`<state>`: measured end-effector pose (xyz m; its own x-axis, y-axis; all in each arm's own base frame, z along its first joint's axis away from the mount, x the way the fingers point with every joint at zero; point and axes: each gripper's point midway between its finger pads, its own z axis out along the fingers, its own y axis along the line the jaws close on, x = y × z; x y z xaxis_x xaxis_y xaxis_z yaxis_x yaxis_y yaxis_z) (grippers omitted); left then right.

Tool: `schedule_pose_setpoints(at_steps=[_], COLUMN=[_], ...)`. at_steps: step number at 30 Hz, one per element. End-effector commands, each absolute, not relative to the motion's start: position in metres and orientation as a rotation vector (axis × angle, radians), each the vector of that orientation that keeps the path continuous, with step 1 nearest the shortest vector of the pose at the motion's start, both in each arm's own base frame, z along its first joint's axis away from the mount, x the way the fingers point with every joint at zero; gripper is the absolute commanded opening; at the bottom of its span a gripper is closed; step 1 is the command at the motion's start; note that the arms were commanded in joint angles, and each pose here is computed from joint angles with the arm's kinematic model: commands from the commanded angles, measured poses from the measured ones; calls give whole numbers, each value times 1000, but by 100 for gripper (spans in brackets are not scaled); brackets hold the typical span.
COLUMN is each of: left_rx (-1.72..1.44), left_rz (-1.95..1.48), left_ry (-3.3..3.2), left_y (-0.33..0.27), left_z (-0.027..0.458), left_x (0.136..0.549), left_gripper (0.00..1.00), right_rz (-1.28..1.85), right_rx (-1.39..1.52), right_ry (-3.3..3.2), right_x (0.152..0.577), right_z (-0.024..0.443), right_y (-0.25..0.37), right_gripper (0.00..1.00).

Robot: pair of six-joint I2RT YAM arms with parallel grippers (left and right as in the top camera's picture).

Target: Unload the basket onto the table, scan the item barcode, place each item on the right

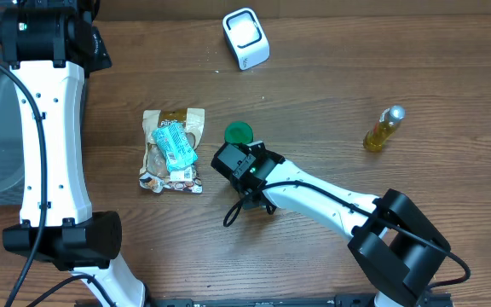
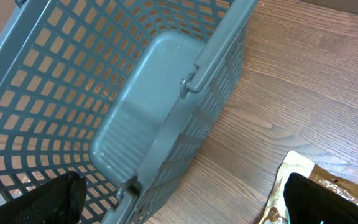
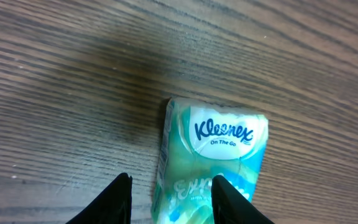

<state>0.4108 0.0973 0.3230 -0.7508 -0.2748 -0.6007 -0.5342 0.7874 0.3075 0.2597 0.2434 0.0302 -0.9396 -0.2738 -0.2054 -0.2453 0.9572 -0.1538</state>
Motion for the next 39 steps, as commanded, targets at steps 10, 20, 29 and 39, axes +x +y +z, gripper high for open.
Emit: schedule_pose_setpoints(at_steps=[10, 20, 29, 39], left_rx=[-589, -589, -589, -589], left_rz=[658, 658, 658, 658], left_ry=[2409, 2409, 2409, 2409], left_y=[100, 100, 100, 100], left_z=[333, 333, 333, 333], left_x=[410, 410, 410, 410], left_gripper=[99, 99, 100, 100], right_rz=[-222, -227, -238, -306], right_rx=[-386, -388, -387, -388], right_ry=[2904, 2907, 2879, 2883], right_x=[260, 259, 268, 272], right_z=[6, 7, 19, 39], right_y=[238, 237, 241, 236], right_gripper=[29, 27, 30, 35])
